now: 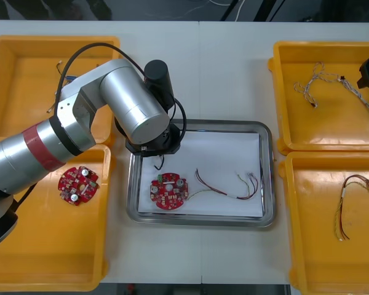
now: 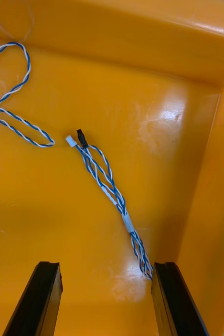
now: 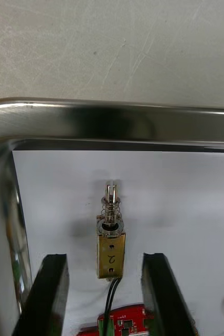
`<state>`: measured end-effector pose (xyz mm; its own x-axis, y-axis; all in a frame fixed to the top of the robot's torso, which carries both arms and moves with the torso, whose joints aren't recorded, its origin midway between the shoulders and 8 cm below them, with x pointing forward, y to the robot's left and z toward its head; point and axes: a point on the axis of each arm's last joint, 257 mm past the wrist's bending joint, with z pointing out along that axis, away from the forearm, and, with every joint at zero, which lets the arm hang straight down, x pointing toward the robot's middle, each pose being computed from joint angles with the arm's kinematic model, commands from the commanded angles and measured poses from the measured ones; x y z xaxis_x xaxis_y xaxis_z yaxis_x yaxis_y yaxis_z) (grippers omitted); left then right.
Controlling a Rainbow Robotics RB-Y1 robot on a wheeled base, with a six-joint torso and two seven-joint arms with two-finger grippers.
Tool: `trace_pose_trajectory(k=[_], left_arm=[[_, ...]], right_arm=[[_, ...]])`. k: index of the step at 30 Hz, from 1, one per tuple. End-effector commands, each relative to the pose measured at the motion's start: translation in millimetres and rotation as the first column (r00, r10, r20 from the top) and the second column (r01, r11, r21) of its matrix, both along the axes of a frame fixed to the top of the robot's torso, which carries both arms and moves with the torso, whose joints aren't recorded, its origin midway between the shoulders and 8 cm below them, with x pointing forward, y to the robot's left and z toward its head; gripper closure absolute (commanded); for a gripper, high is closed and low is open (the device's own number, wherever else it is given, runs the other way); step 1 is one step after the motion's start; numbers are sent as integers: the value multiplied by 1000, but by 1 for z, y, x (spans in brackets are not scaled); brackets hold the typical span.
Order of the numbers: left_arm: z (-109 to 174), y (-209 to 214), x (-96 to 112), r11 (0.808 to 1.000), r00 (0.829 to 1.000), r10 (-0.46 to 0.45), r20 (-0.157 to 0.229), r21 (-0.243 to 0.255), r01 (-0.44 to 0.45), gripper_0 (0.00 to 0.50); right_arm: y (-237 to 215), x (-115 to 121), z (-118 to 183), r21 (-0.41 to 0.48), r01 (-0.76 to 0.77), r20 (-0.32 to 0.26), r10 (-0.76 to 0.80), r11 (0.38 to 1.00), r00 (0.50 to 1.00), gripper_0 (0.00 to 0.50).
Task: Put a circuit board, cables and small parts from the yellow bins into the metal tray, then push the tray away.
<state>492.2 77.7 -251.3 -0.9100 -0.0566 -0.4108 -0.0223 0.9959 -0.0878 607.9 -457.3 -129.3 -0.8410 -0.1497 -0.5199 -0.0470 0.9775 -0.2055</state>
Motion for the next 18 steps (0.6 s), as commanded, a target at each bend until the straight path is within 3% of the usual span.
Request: trace_pose_trajectory(k=[1,10,18], left_arm=[[-5,-11,-6,999,999,35,-7,-35,-35,0],[-2,-13,-5,998,999,42,-1,-46,-42,0],[36,-14,-7,993,997,71,4,-98,-70,0]], right_arm=[[-29,4,40,-84,-12,56,16,996,998,0],[-31,21,33,-68,-4,121,13,998,993,0],[-30,33,28,-49,5,159,3,999,987,0]])
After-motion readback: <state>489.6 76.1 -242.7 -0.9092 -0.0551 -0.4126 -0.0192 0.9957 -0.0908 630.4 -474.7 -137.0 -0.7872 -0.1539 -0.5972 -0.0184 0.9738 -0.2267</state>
